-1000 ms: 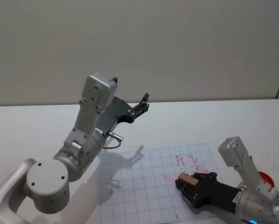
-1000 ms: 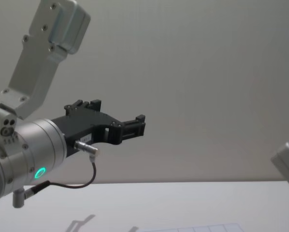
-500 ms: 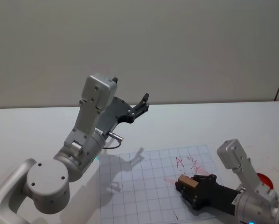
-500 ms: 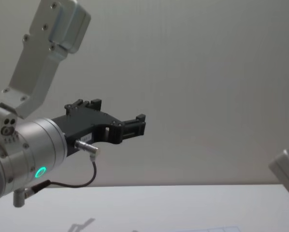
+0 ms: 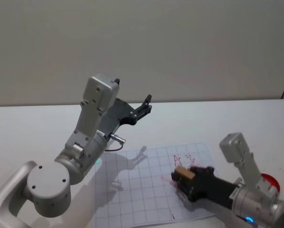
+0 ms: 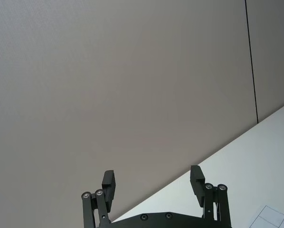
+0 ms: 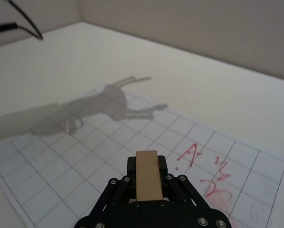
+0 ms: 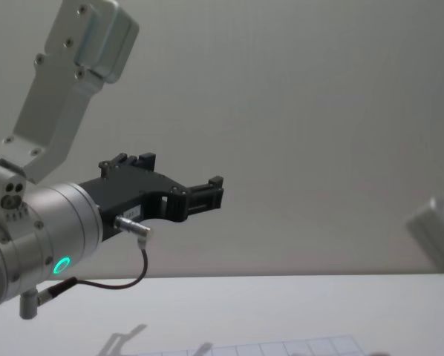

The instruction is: Use the one hand to pick up the stamp and affix it onto the A4 paper.

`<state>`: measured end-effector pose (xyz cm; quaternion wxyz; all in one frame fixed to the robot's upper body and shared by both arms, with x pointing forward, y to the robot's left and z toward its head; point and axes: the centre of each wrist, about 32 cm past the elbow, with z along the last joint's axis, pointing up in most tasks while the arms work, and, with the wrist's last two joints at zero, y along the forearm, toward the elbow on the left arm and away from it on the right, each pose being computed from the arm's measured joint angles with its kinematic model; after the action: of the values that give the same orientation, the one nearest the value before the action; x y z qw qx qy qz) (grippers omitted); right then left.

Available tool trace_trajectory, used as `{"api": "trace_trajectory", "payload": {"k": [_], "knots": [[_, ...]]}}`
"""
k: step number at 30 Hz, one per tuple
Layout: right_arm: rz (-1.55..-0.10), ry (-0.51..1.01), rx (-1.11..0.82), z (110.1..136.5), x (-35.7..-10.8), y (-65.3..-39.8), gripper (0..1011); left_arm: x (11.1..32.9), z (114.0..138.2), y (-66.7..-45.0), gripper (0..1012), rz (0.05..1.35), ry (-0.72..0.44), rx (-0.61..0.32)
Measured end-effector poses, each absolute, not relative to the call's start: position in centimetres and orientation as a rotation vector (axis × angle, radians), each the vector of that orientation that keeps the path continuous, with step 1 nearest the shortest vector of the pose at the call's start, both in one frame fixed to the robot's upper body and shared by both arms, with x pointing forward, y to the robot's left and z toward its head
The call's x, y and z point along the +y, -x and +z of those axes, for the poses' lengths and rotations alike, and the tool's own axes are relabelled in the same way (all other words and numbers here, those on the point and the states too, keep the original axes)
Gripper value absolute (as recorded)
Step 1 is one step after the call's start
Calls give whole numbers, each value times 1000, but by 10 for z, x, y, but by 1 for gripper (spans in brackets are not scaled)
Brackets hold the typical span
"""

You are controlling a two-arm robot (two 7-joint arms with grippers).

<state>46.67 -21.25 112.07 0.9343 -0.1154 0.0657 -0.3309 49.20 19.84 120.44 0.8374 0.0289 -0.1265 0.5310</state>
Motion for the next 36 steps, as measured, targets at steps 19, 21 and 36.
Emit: {"api": "trace_trajectory", "payload": {"k": [19, 21, 36], "knots": [[-823, -33, -16, 1174, -220, -480, 219, 198, 1204, -492, 1001, 1124, -61, -268], [-841, -38, -22, 1176, -224, -479, 219, 198, 1204, -492, 1001, 1124, -61, -268], [-1052, 34, -30, 1171, -270, -454, 219, 198, 1204, -492, 1001, 1124, -61, -268]]}}
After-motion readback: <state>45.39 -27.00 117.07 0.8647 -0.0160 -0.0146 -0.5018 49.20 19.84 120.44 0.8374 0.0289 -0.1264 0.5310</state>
